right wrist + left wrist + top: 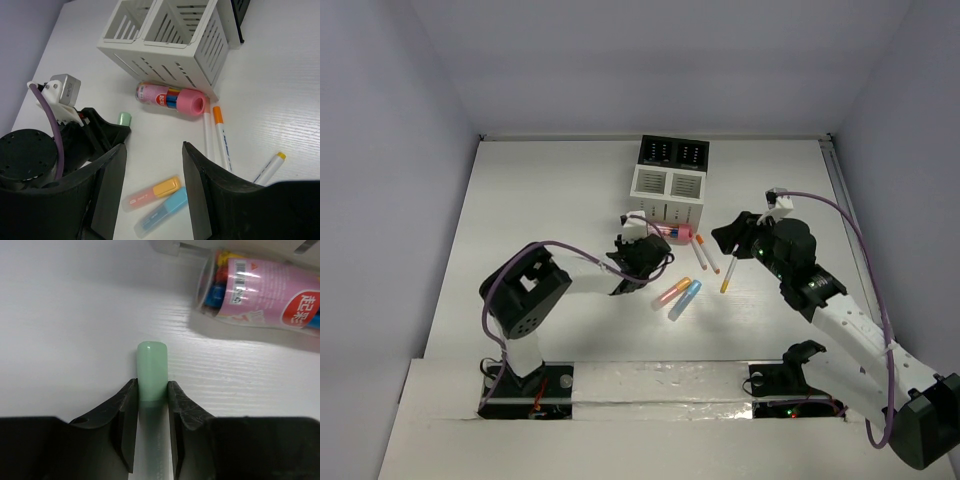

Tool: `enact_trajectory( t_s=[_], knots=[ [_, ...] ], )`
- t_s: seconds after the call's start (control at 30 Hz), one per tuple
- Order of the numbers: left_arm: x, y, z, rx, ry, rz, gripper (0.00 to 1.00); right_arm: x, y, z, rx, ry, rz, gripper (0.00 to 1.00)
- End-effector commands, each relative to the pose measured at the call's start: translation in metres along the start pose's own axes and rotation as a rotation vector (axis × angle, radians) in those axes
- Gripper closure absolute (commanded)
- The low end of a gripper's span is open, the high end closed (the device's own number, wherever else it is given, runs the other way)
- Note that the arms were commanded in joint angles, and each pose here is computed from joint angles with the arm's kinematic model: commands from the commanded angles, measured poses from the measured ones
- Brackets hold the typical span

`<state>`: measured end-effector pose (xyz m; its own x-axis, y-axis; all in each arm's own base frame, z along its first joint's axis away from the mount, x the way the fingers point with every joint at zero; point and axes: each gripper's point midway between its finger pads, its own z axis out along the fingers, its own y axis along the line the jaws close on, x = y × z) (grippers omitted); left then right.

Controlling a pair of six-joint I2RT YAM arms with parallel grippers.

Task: Sort the stationery into containers
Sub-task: Pick up the pen from the center of the board, then place the pen in the storage box.

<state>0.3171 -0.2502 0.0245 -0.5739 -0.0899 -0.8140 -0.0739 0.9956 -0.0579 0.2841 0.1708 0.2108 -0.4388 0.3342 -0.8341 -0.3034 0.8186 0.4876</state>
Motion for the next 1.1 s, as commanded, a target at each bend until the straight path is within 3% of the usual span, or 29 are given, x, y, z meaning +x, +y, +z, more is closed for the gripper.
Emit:
enact_trajectory(
  t_s=[0.0,0.23,0.5,0.83,0.9,0.93,0.97,1.03,1.07],
  knots=[
    [-0.017,0.017,-0.017,-0.039,-0.033,0.013,1.0,-0.011,0.01,0.0,-0.043,-0.047,-0.001,0.46],
    [-0.088,0.013,-0.053,0.035,-0.152,-0.068,1.0,-0.016,0.011,-0.005,-0.044,-0.07,0.004,0.46],
    [-0.231,-0.027,-0.096,0.33,-0.388,-0.229,1.0,-0.019,0.008,-0.009,-0.037,-0.108,0.023,0.46],
    [-0.336,-0.106,-0.047,0.422,-0.498,-0.163,1.0,-0.019,0.009,-0.01,-0.04,-0.112,0.03,0.45],
    [-0.328,-0.126,-0.021,0.428,-0.471,-0.132,1.0,-0.019,0.01,-0.011,-0.044,-0.111,0.028,0.44],
    [-0.35,-0.135,-0.028,0.452,-0.508,-0.151,1.0,-0.02,0.01,-0.012,-0.045,-0.114,0.03,0.44],
    [-0.341,-0.143,-0.006,0.454,-0.484,-0.127,1.0,-0.02,0.01,-0.012,-0.043,-0.114,0.029,0.44],
    [-0.359,-0.156,-0.007,0.479,-0.522,-0.135,1.0,-0.02,0.01,-0.012,-0.043,-0.115,0.028,0.44],
    [-0.349,-0.164,0.011,0.476,-0.503,-0.118,1.0,-0.02,0.01,-0.012,-0.046,-0.116,0.028,0.44]
  ],
)
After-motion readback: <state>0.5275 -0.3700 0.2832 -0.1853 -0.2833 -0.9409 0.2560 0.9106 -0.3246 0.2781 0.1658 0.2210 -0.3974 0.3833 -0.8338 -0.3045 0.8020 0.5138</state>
